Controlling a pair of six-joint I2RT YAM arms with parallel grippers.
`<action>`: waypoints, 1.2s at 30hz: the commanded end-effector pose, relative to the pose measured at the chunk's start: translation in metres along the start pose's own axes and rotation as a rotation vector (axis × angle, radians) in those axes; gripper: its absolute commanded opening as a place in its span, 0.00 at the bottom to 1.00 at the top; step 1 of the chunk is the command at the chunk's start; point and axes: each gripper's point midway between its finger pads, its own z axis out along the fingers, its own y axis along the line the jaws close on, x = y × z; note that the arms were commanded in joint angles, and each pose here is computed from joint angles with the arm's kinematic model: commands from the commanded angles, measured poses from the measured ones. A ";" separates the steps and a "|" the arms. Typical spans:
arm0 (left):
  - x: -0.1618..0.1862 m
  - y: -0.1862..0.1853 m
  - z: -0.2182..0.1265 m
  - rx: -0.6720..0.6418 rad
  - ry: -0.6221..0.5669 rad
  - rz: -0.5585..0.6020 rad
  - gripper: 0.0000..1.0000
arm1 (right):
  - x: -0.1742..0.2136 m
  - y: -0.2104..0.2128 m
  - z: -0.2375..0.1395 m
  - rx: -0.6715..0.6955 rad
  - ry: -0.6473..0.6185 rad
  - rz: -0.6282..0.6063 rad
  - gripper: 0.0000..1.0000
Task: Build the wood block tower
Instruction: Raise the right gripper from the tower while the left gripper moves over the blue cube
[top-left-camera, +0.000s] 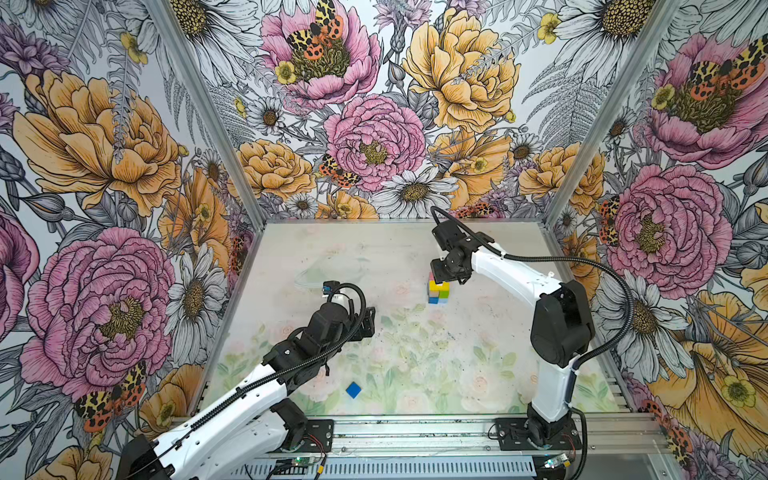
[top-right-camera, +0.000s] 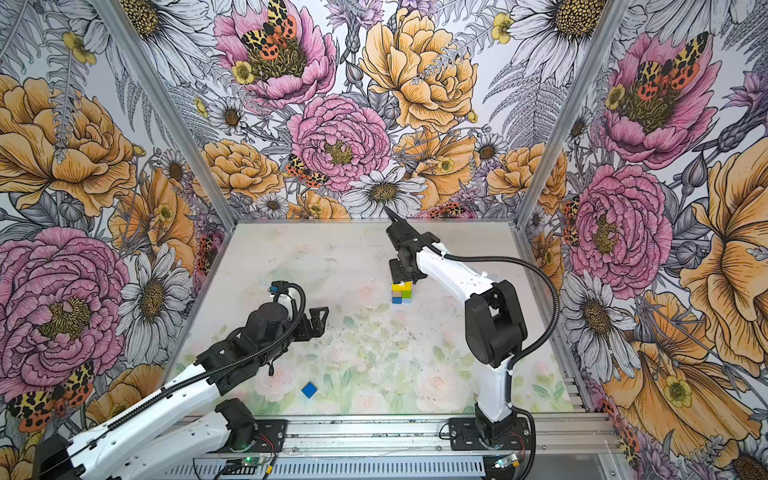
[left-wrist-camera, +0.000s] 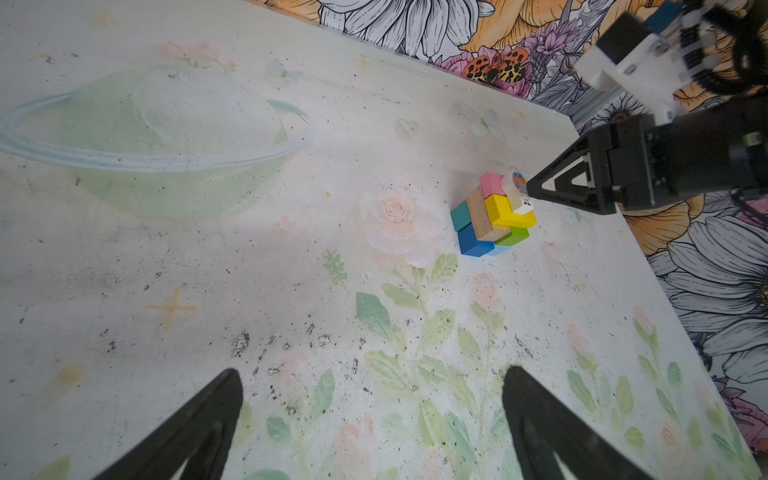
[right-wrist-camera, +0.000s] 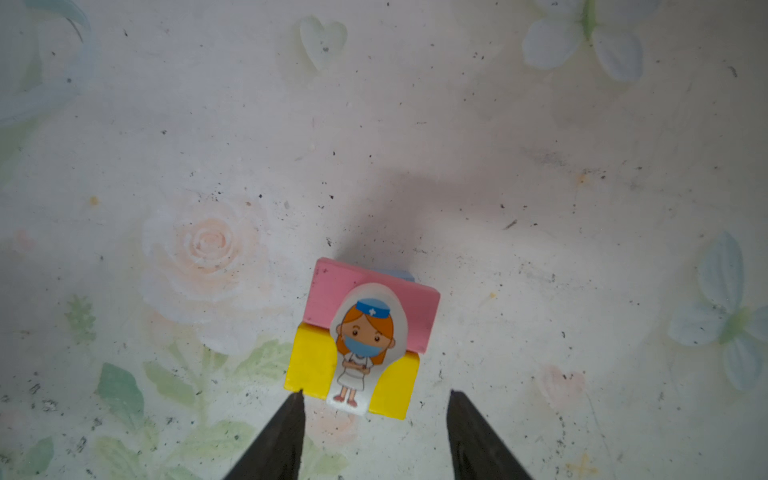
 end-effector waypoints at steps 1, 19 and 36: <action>-0.010 -0.008 -0.006 0.043 -0.024 -0.012 0.99 | -0.009 0.003 -0.030 -0.064 -0.068 0.040 0.57; 0.036 0.008 -0.036 0.053 0.025 -0.096 0.99 | 0.070 -0.001 -0.096 -0.080 -0.148 0.063 0.59; 0.145 0.040 -0.031 -0.062 0.247 -0.150 0.98 | 0.123 0.029 -0.107 -0.158 -0.164 -0.001 0.74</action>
